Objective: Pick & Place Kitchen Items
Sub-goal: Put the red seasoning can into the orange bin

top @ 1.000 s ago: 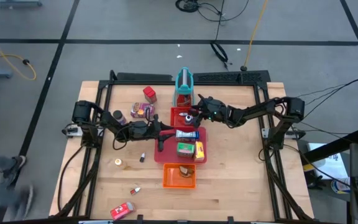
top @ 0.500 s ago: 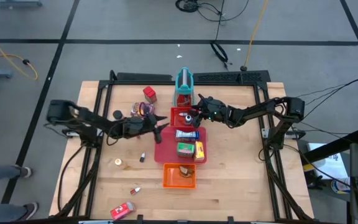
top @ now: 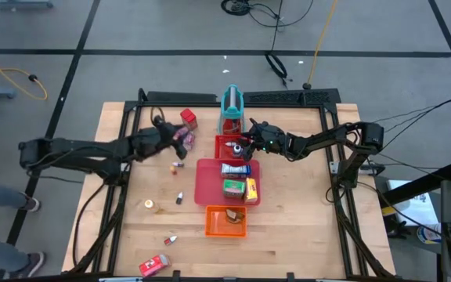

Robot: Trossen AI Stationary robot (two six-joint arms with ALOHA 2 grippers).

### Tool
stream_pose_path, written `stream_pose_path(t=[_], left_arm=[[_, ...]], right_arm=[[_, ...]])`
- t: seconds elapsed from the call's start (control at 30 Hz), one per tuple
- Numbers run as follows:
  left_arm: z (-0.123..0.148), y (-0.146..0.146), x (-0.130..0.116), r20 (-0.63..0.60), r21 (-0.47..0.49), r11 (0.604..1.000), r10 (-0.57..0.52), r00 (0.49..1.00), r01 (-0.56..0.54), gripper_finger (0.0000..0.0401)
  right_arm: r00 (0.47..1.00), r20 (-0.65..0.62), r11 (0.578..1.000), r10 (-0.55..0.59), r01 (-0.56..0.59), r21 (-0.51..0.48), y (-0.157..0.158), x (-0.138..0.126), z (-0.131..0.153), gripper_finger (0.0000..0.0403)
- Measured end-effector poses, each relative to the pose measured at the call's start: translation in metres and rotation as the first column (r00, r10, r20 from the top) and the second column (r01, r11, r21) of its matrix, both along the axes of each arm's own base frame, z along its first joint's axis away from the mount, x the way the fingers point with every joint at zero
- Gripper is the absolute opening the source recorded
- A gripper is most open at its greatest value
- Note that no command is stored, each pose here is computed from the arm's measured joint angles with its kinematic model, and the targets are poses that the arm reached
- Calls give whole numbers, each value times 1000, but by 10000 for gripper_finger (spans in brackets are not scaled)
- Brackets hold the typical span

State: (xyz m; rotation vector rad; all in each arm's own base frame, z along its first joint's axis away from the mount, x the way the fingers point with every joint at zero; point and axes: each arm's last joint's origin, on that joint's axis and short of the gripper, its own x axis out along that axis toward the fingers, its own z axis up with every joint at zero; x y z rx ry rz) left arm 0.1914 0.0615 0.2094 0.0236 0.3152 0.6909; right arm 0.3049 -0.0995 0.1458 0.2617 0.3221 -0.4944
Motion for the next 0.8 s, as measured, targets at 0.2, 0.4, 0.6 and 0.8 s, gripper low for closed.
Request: stream_pose_path(t=[0.2,0.4,0.6,0.8], left_arm=[[0,26,-13,-87,14,992,126,988,-126,147],[26,54,-8,-254,-29,993,105,962,-116,147],[57,76,10,-454,-15,1000,12,891,-21,148],[63,94,32,-635,-12,1000,-30,772,29,182]], right_arm=[[1000,0,1000,2,-2,1,1,0,0,121],[1000,2,1000,2,-2,4,1,0,0,122],[1000,2,1000,3,-3,5,1,0,0,119],[1000,1,1000,3,-3,5,1,0,0,118]])
